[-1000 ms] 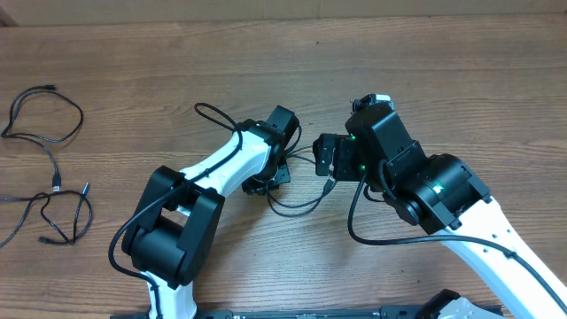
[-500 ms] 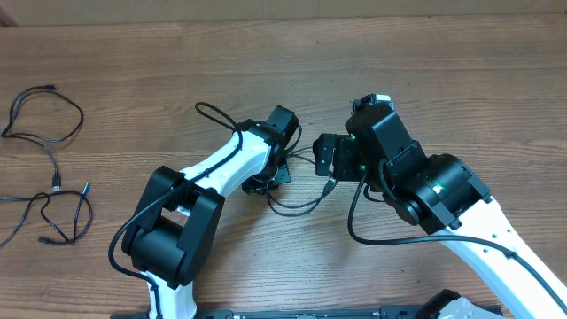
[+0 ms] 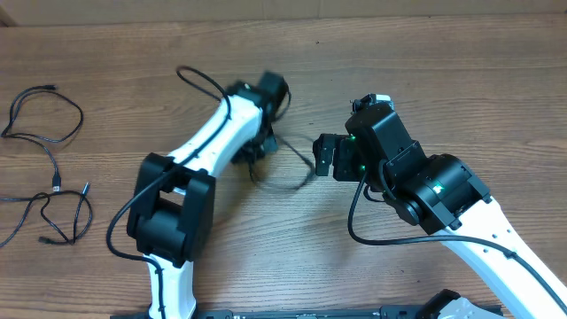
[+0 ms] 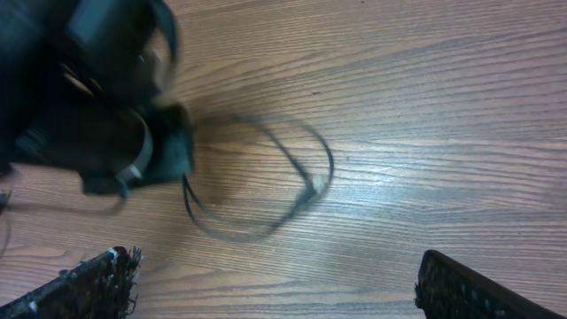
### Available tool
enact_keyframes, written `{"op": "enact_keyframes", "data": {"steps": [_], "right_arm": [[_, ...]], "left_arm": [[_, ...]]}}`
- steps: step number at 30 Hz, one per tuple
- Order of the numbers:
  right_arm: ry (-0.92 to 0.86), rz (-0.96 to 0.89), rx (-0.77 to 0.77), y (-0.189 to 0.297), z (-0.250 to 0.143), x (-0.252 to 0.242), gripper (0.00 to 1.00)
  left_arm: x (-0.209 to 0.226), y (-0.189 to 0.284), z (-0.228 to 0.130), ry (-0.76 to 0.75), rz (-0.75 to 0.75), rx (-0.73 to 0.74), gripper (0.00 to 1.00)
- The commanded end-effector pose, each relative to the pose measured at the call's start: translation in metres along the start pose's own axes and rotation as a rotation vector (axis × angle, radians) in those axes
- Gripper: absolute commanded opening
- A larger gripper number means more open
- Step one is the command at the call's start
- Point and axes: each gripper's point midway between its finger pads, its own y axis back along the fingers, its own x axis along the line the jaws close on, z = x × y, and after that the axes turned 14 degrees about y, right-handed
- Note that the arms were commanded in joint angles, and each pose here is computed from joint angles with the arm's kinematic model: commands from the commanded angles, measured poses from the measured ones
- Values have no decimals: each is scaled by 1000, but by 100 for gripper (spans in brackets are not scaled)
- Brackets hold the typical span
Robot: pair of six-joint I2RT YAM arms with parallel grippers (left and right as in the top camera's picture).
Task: Untangle cables
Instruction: 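Lift and drag the held cable up-left toward the far left area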
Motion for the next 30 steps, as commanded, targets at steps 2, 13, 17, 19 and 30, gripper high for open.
{"op": "enact_keyframes", "data": {"steps": [2,13,17,19,30], "right_arm": [[-9,-8,-25,5,7,-2,100],[-9,-8,-25,5,7,-2,100],[-9,-8,-25,5,7,-2,100],[-9,-8,-25,5,7,-2,100],[-9,-8,-25,5,7,-2,100]], "left_arm": [[0,41,49,80,-54,-89,4],[46,85,159,347,-187,-224,4],[71,81,197,452,-248,-254,4],[88,82,221,511,-274,-296,4],[151,80,304,698,-354,-484,4]]}}
